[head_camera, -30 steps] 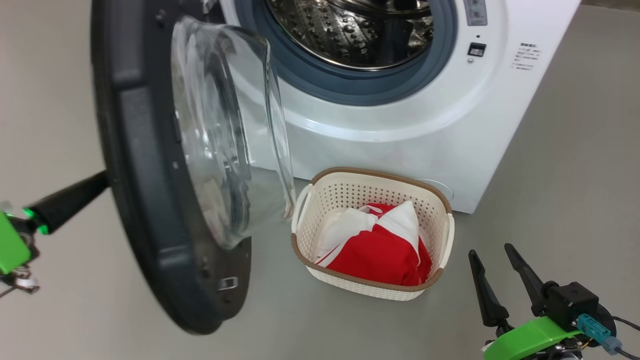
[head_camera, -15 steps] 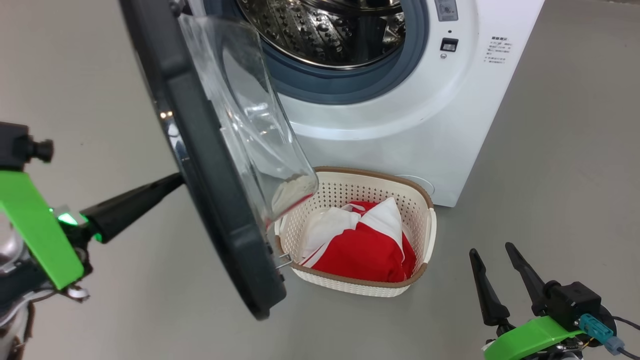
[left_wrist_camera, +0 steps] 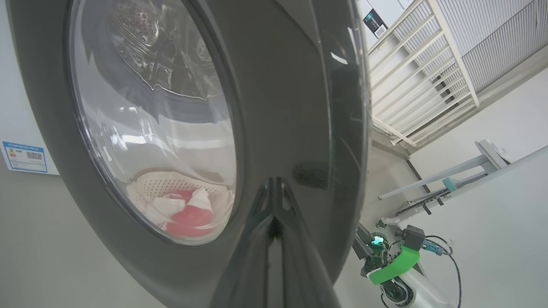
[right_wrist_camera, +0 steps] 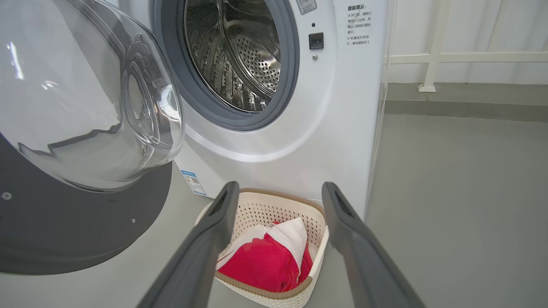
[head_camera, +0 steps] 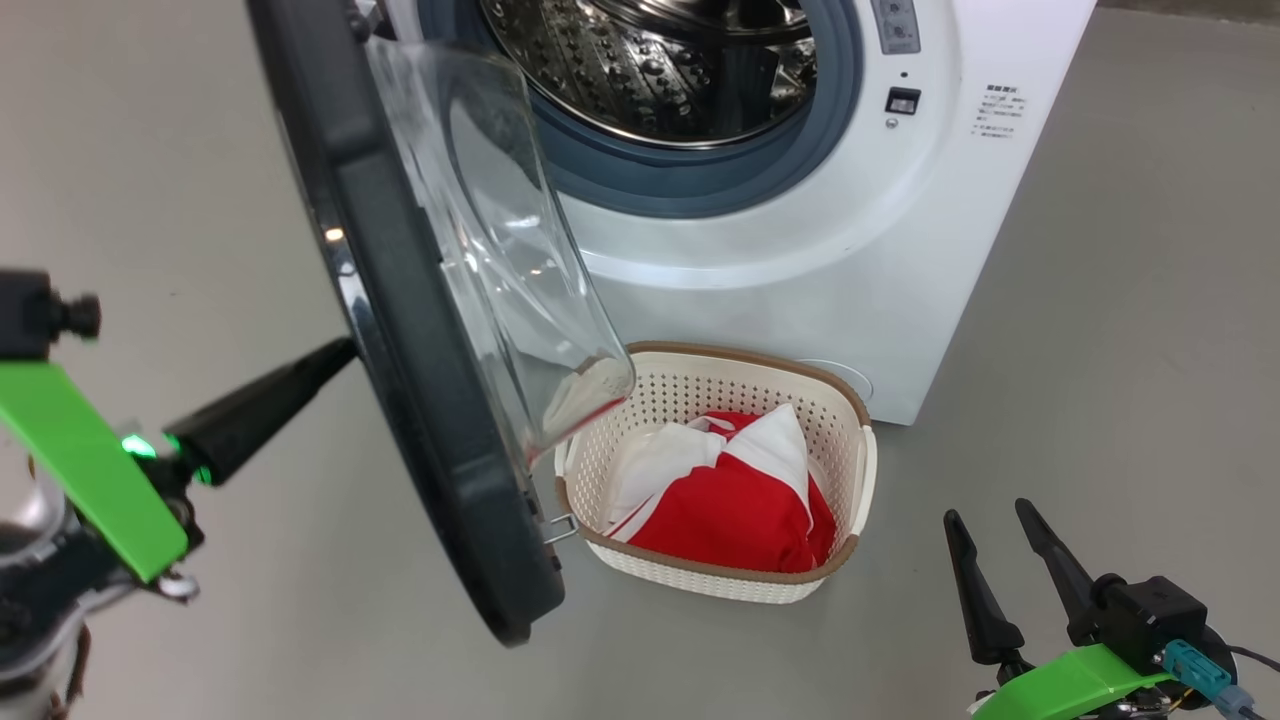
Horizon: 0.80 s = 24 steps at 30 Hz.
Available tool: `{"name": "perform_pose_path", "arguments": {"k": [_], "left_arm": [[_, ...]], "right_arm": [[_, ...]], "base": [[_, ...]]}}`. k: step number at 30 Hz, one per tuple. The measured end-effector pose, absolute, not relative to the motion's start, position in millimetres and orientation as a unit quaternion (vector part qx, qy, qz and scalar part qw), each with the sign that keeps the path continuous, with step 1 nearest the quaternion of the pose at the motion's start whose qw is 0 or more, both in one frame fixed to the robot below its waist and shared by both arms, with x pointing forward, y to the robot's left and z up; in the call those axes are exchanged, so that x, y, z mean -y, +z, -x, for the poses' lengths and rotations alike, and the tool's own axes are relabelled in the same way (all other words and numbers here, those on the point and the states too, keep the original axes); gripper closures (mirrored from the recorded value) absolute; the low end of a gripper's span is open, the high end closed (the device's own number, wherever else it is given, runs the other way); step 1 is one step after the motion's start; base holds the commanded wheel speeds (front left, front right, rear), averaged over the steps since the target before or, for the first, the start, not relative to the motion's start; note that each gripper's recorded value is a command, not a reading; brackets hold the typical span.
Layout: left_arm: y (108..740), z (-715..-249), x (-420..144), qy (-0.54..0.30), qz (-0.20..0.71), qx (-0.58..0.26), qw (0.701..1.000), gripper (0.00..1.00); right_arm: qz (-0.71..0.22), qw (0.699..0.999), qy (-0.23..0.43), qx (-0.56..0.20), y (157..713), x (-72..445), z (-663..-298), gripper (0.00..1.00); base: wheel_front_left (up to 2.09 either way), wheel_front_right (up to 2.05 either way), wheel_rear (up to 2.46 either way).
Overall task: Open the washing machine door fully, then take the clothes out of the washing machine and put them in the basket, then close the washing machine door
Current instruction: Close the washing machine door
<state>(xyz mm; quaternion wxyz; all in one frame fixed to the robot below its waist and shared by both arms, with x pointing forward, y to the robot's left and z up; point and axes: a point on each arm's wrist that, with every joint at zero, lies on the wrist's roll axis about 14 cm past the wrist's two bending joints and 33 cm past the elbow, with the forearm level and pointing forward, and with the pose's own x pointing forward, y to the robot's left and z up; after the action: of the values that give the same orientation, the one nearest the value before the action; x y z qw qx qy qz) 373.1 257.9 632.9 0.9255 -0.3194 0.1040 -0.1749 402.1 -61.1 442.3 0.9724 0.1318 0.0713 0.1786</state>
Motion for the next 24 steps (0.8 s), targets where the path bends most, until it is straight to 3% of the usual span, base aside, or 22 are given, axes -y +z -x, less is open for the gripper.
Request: {"name": "perform_pose_path", "arguments": {"k": [3,6,7,11,13,14,15,24], "left_arm": [[620.4,-367.1,-263.8,-0.156,0.332,-0.104,0.924,1.00],[607.5,-360.3,-272.1,-0.132,0.347,-0.102,0.923,0.81],[605.2,-358.3,-275.4,-0.124,0.351,-0.097,0.923,0.81],[593.4,-350.5,-290.9,-0.087,0.368,-0.081,0.922,0.58],[584.9,-345.9,-298.5,-0.068,0.377,-0.077,0.921,0.53],[580.8,-343.9,-301.4,-0.059,0.381,-0.075,0.920,0.36],[571.9,-339.3,-307.8,-0.040,0.389,-0.070,0.918,0.01],[529.2,-318.4,-326.4,0.038,0.421,-0.062,0.904,0.00]], "right_arm": [[-0.133,0.972,0.181,-0.070,443.5,59.2,-401.5,0.00],[-0.133,0.971,0.185,-0.068,445.9,56.9,-401.3,0.00],[-0.133,0.971,0.186,-0.066,447.0,56.3,-401.2,0.00],[-0.132,0.971,0.189,-0.063,450.2,54.3,-400.4,0.00],[-0.131,0.971,0.190,-0.064,449.5,54.2,-398.4,0.00],[-0.130,0.971,0.190,-0.066,448.4,54.4,-396.9,0.00],[-0.130,0.971,0.190,-0.066,448.8,54.1,-395.6,0.00],[-0.130,0.970,0.195,-0.066,449.3,51.0,-395.0,0.00]], "base": [[0.00,0.00,0.00],[0.00,0.00,0.00],[0.00,0.00,0.00],[0.00,0.00,0.00],[0.00,0.00,0.00],[0.00,0.00,0.00],[0.00,0.00,0.00],[0.00,0.00,0.00]]}}
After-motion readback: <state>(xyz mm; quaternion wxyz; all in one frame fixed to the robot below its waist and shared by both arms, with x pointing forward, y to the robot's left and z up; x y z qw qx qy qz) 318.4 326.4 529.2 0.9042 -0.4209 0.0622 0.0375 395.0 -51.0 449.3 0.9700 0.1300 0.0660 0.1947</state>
